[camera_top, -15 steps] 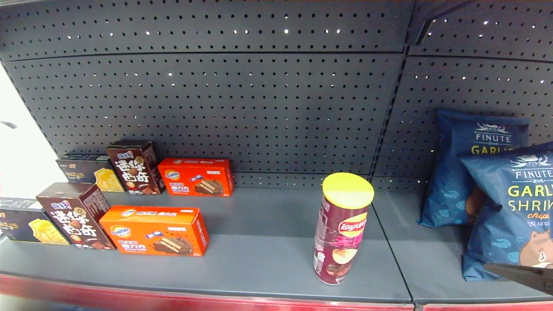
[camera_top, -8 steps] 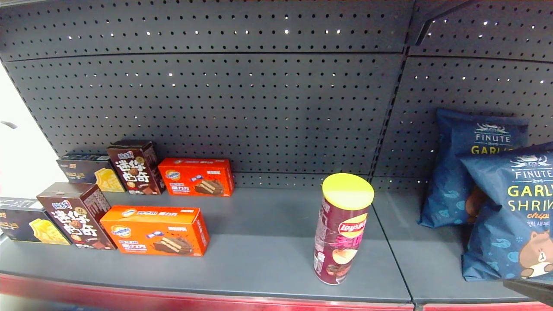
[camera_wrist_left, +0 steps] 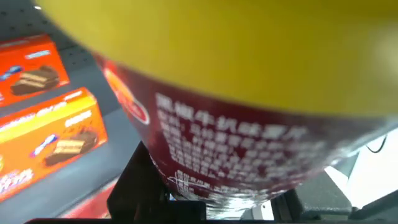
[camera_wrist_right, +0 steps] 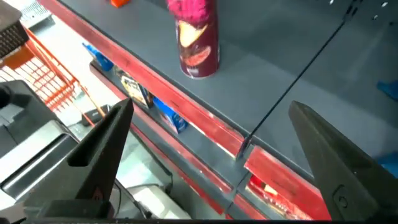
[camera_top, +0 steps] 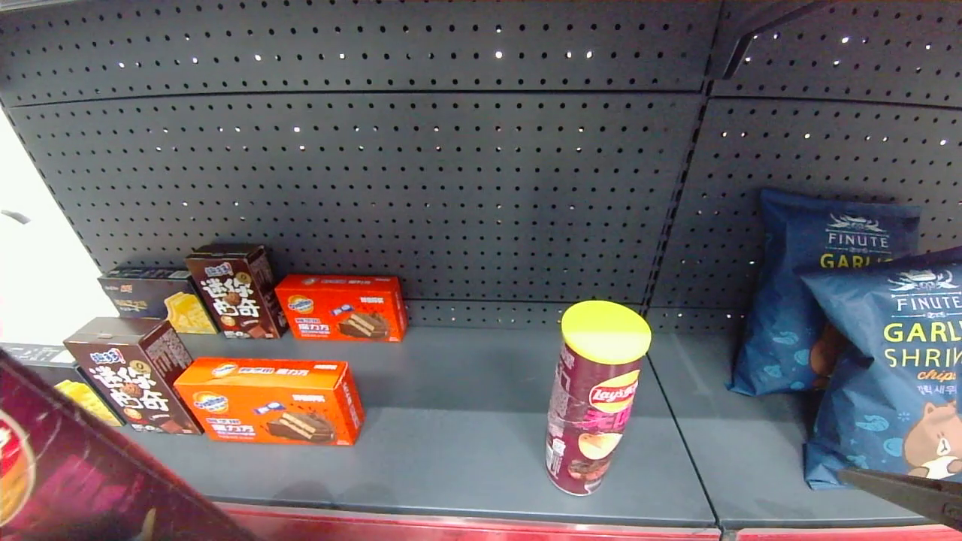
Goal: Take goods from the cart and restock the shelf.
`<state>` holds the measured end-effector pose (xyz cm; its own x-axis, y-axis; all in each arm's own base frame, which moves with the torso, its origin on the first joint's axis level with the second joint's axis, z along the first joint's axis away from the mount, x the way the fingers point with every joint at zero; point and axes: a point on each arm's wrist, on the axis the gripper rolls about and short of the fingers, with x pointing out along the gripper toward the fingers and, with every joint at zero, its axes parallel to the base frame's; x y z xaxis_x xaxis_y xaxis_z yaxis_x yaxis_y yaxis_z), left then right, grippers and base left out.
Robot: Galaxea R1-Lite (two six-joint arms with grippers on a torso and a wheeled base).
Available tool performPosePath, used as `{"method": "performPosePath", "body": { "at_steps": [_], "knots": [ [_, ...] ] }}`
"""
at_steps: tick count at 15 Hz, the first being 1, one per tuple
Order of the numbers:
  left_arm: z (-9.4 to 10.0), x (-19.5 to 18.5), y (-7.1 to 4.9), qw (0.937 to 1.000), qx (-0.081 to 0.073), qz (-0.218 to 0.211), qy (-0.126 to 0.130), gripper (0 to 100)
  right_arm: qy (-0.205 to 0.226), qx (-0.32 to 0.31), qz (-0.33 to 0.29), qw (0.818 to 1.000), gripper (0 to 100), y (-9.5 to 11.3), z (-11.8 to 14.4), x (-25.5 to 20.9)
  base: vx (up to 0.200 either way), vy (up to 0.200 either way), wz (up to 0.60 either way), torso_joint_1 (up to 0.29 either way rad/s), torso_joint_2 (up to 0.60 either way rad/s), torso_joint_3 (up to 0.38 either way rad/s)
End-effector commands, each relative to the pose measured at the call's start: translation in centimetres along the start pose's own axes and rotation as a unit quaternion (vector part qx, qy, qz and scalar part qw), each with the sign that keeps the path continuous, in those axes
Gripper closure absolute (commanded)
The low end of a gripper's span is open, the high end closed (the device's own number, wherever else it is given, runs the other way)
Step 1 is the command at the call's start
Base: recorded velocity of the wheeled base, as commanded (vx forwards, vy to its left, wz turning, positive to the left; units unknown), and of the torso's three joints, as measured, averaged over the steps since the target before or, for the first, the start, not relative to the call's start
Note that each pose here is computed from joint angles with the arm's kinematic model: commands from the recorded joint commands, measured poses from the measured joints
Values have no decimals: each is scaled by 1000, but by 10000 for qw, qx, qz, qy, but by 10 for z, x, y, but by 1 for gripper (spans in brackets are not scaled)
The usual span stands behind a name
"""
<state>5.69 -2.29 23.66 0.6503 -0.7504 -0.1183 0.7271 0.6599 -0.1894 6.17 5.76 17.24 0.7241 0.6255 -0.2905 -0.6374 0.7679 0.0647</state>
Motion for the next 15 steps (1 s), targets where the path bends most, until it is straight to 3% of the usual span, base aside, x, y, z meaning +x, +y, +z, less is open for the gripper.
{"method": "performPosePath", "body": {
  "at_steps": [1,2,3,4,5,9,11,14,15],
  "knots": [
    [10,50,31,9984,-178,-258,480,100,148,-2,-34,9999,0,0,-2,5,0,0,0,0,0,0],
    [11,66,42,9985,-14,-163,517,100,162,-3,-50,9999,0,0,-3,5,0,0,0,0,0,0],
    [11,66,42,9985,-14,-163,517,100,162,-3,-50,9999,0,0,-3,5,0,0,0,0,0,0],
    [14,91,57,9984,156,-69,535,100,222,-6,-71,9997,0,-1,-6,6,0,0,0,0,0,0],
    [19,110,65,9981,212,-160,548,100,281,6,-105,9995,0,-1,-6,8,0,0,0,0,0,0],
    [21,149,74,9955,129,-444,831,100,394,36,-137,9991,0,-2,-9,11,0,0,0,0,0,0],
    [18,171,79,9937,194,-502,983,100,385,105,-139,9991,0,-2,-9,11,0,0,0,0,0,0],
    [13,207,94,9898,666,-575,1119,100,358,119,-194,9991,0,-3,-8,11,0,0,0,0,0,0],
    [15,220,99,9895,719,-572,1112,100,357,126,-216,9991,0,-3,-8,11,0,0,0,0,0,0]
  ]
}}
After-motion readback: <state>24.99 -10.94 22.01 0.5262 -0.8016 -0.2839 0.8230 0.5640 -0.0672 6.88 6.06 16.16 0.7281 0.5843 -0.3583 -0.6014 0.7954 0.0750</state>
